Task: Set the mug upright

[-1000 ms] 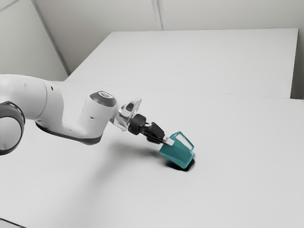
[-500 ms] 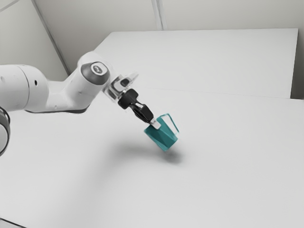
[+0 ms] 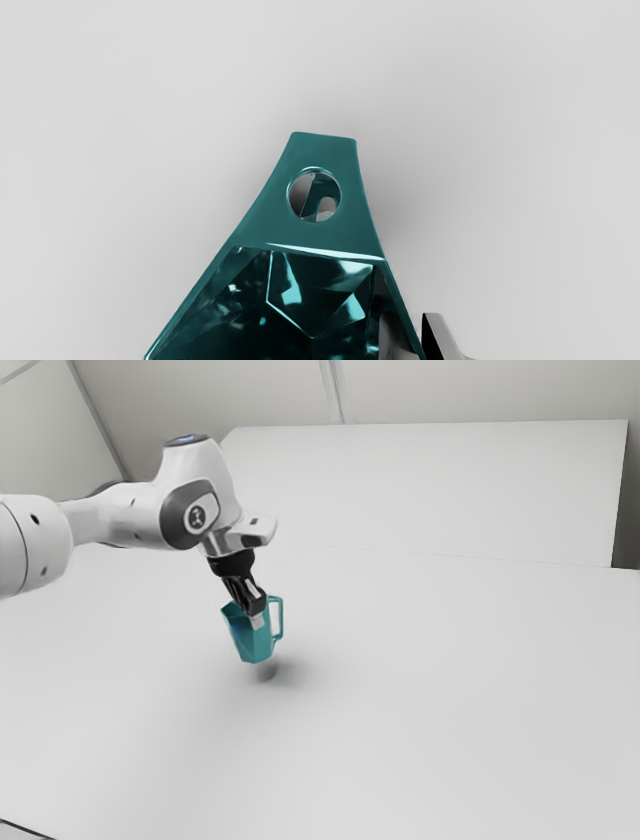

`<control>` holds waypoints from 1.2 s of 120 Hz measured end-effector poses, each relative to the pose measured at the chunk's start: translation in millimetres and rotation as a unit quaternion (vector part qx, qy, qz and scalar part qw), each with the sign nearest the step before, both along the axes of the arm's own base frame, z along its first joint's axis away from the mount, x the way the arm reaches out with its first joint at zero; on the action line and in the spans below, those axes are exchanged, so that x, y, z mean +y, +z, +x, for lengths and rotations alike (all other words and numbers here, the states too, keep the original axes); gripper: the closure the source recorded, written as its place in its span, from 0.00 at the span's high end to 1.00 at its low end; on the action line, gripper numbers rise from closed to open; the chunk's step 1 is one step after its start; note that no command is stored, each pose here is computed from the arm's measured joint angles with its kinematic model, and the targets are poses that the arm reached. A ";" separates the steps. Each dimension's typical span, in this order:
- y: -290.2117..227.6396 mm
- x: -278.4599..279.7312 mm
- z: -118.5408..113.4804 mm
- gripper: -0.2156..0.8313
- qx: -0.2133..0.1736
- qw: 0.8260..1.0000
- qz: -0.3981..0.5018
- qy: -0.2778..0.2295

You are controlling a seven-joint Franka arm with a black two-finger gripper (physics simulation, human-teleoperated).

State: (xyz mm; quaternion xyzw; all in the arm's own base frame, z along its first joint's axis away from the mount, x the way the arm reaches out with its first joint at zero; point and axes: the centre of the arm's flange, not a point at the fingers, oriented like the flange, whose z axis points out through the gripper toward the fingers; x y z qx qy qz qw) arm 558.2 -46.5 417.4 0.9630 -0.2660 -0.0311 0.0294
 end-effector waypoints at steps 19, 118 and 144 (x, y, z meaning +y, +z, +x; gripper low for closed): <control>-13.3 -4.0 -17.7 0.07 -0.035 0.999 0.021 0.028; -51.7 -5.9 -2.3 0.07 -0.121 0.987 0.027 0.105; -55.3 -6.6 -4.5 0.38 -0.120 0.986 0.025 0.114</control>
